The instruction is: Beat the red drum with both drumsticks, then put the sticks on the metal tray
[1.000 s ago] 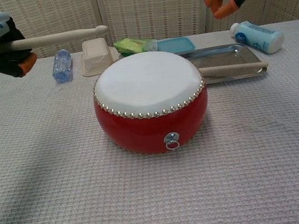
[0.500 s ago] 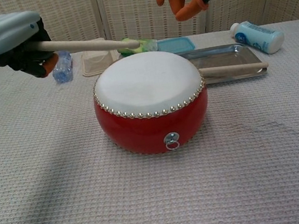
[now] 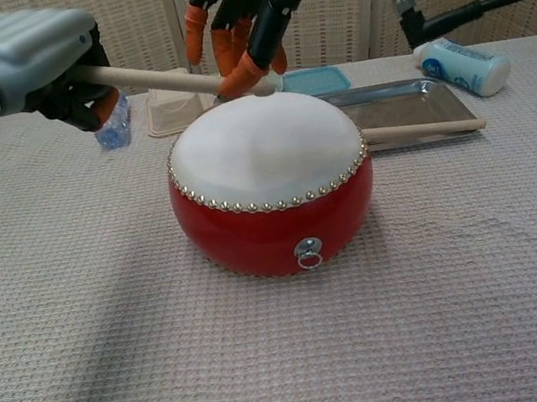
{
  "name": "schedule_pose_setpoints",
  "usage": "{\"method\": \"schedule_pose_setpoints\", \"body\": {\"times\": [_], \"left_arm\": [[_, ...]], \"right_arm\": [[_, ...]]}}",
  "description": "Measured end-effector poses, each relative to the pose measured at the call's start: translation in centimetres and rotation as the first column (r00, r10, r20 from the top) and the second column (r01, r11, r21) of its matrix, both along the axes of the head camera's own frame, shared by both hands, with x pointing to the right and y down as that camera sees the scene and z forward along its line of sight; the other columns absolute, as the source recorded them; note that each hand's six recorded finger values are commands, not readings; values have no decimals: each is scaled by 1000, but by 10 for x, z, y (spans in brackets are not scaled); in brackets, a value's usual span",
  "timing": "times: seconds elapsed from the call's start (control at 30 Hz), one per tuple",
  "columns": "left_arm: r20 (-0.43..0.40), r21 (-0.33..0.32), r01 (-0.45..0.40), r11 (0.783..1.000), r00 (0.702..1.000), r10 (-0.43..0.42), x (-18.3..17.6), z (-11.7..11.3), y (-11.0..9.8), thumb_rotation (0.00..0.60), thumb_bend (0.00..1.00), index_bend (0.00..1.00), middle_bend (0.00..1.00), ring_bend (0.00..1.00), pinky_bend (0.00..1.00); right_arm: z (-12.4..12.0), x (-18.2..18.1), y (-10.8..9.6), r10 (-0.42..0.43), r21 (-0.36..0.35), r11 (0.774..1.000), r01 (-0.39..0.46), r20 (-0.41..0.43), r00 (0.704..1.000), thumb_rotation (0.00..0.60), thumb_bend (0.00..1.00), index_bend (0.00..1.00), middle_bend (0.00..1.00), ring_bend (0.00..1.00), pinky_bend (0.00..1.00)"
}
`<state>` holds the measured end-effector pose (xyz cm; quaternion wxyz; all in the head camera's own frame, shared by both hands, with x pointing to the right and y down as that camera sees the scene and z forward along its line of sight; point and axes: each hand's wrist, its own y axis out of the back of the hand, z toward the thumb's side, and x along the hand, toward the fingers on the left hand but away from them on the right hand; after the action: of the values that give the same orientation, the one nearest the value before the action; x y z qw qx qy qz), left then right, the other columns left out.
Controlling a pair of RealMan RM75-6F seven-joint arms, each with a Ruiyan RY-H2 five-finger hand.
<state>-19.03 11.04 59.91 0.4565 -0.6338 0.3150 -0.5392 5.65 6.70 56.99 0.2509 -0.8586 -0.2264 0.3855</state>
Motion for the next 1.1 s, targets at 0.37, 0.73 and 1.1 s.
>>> {"method": "schedule_pose_setpoints", "body": {"times": [0.37,0.73,1.1], "left_arm": [[24,15,-25,1000,999,25,13,0,1,600,647,1000,1000,1000,1000],[34,28,-39,999,999,38,18,-1,0,600,647,1000,1000,1000,1000],[40,36,-54,998,998,52,22,-3,2,600,647,1000,1000,1000,1000]], "right_arm": [[-1,-31,-3,12,4,1000,-12,-23,1000,600,154,435,507,361,568],[4,-42,-5,31,1,1000,-31,-41,999,600,154,475,507,376,568],[6,-45,-5,35,0,999,-35,-41,999,600,154,501,507,398,569]]}}
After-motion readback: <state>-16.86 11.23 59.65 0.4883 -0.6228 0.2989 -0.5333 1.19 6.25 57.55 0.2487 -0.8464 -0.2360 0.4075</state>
